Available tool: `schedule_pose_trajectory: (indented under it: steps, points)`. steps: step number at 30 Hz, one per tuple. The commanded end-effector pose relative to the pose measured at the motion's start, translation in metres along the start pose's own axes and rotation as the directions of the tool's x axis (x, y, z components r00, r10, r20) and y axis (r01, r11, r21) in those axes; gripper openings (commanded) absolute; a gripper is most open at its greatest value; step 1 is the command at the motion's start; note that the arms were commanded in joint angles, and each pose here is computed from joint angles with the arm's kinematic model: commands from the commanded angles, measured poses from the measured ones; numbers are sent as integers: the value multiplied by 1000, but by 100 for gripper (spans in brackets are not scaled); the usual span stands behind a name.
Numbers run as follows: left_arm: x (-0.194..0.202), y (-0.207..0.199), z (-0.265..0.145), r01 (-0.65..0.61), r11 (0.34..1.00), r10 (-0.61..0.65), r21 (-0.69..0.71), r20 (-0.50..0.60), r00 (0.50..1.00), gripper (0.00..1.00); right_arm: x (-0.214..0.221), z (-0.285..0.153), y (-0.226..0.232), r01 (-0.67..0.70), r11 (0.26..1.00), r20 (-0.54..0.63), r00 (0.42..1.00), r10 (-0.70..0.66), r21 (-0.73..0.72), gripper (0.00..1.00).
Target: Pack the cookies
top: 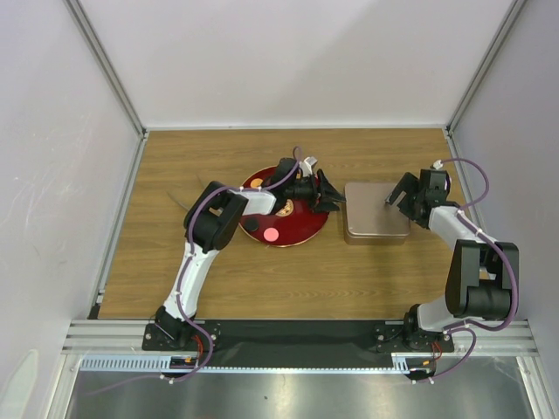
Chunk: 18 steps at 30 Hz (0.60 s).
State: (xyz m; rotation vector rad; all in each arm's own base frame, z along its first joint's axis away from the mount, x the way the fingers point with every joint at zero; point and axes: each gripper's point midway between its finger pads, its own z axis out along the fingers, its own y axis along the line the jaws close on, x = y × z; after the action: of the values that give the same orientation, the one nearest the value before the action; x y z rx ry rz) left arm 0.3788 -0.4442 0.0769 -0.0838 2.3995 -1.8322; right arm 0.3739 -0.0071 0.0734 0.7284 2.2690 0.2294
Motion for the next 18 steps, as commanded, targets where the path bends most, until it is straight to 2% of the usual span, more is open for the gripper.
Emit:
schedule_pose_trajectory:
  steps: [1, 18]
  points:
    - [-4, -35, -4, -108, 994, 107, 28, 13, 994, 58, -2, 2, -3, 36, 998, 1, 999, -36, 42, 94]
    - [4, -29, 8, -159, 986, 159, -48, -4, 987, 58, 5, 2, 3, 76, 996, -12, 997, -75, 54, 94]
